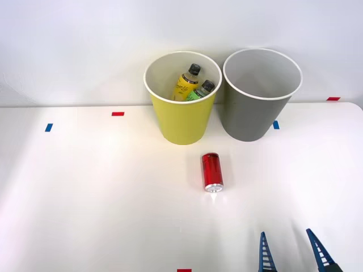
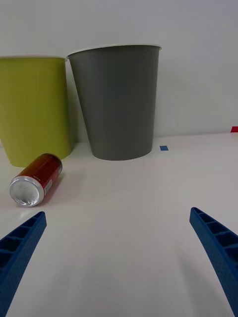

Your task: Put cans in the gray bin, plastic bottles in the light green bin

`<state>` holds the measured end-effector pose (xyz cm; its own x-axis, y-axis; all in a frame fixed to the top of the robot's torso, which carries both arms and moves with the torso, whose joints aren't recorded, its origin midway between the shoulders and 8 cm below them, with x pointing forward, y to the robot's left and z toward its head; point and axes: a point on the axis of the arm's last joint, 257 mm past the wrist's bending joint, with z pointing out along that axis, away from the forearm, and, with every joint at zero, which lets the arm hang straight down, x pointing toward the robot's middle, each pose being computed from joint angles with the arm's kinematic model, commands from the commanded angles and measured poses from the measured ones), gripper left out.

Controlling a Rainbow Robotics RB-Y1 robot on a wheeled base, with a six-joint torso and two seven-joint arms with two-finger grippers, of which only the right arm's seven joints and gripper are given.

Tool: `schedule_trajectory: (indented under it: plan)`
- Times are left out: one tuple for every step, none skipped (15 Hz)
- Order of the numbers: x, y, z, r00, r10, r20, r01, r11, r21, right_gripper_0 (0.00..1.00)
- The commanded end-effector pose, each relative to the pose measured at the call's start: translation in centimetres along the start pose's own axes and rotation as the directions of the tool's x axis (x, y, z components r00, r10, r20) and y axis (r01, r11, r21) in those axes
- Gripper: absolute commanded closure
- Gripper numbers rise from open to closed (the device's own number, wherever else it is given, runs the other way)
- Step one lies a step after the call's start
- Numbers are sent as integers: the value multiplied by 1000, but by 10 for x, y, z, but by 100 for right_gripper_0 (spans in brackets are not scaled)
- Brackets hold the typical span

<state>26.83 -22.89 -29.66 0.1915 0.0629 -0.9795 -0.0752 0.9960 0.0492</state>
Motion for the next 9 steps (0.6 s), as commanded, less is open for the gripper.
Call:
schedule_trajectory:
  plan:
    - [0, 0, 0, 1000, 0, 0, 0, 1000, 0, 0]
    - [0, 0, 0, 1000, 0, 0, 0, 1000, 0, 0]
    - [0, 0, 0, 1000, 0, 0, 0, 1000, 0, 0]
    - [0, 0, 0, 1000, 0, 0, 0, 1000, 0, 0]
    - [0, 0, 0, 1000, 0, 0, 0, 1000, 0, 0]
    - [0, 0, 0, 1000, 0, 0, 0, 1000, 0, 0]
    - [0, 0, 0, 1000, 0, 0, 0, 1000, 0, 0]
    - [0, 0, 0, 1000, 0, 0, 0, 1000, 0, 0]
    - [0, 0, 0, 1000, 0, 0, 0, 1000, 0, 0]
